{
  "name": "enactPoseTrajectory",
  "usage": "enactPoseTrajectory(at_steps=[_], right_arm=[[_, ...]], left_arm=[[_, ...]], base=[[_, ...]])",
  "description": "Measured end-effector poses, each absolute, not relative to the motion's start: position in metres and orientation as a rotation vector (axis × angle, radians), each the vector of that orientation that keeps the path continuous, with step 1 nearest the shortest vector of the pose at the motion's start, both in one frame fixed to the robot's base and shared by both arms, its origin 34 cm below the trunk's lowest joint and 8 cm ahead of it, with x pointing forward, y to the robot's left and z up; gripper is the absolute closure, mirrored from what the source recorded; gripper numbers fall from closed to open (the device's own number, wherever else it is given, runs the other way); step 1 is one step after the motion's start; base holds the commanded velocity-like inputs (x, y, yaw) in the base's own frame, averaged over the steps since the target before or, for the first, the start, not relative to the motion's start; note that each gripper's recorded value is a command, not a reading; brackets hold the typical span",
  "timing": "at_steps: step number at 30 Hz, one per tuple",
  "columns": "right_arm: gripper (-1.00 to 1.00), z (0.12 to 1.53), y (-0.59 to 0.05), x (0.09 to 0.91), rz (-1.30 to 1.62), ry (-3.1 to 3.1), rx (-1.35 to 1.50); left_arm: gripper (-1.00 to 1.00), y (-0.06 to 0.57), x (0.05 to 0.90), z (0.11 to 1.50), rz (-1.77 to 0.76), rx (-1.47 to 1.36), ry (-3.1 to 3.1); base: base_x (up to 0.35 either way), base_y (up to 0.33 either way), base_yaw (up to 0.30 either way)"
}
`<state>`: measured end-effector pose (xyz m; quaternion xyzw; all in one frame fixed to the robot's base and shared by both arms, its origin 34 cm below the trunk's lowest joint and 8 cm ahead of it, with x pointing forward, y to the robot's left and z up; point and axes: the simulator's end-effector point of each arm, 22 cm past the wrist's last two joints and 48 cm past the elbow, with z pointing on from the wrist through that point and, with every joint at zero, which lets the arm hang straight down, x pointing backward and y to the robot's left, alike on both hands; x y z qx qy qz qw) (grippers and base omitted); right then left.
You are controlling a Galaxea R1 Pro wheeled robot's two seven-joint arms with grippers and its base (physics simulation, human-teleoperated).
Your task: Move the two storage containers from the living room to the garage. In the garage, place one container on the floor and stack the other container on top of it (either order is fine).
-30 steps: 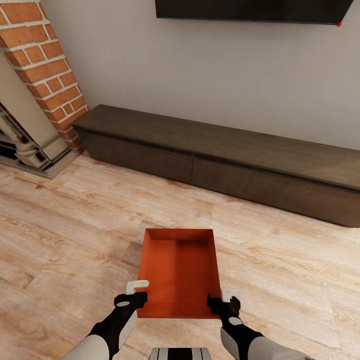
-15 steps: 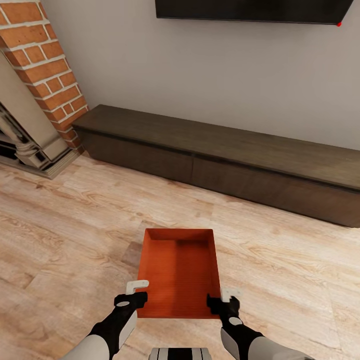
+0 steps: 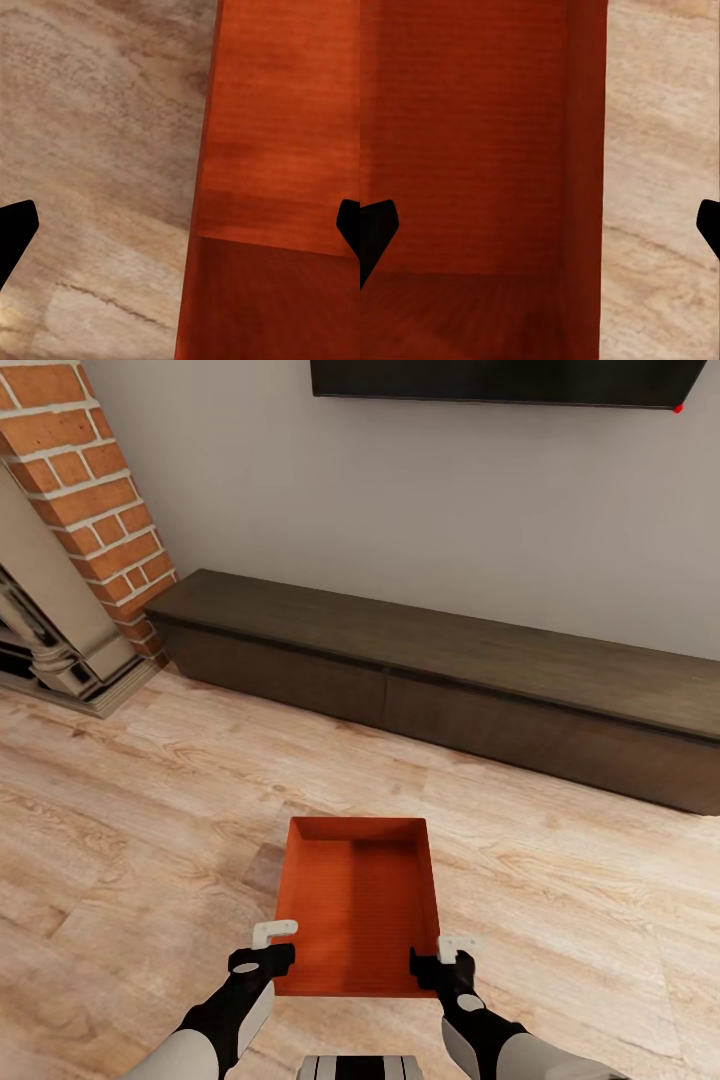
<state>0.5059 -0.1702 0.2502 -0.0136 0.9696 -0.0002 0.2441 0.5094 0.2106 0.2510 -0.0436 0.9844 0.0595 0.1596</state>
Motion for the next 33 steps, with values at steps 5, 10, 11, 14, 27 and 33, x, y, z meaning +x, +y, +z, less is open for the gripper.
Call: enactPoseTrajectory(at_steps=[5,10,11,14,27,33], right_arm=[[-1.0,0.25,-0.17,0.506,-0.001,2.646,-0.043],[-1.0,0.25,-0.171,0.506,-0.003,2.647,-0.039],[-1.0,0.25,-0.172,0.506,-0.004,2.647,-0.039],[-1.0,0.25,-0.176,0.506,-0.011,2.646,-0.04],[-1.0,0.249,-0.188,0.506,-0.034,2.647,-0.036],[-1.0,0.249,-0.19,0.506,-0.036,2.647,-0.036]], left_arm=[[-1.0,0.211,0.509,0.251,0.17,-0.125,2.813],[-1.0,0.211,0.509,0.251,0.171,-0.125,2.813],[-1.0,0.211,0.509,0.251,0.17,-0.125,2.813],[-1.0,0.211,0.509,0.251,0.17,-0.125,2.813],[-1.0,0.211,0.509,0.251,0.17,-0.125,2.813],[-1.0,0.211,0.509,0.251,0.17,-0.124,2.813]], base=[[0.0,0.0,0.0],[0.0,0.0,0.0],[0.0,0.0,0.0],[0.0,0.0,0.0],[0.0,0.0,0.0],[0.0,0.0,0.0]])
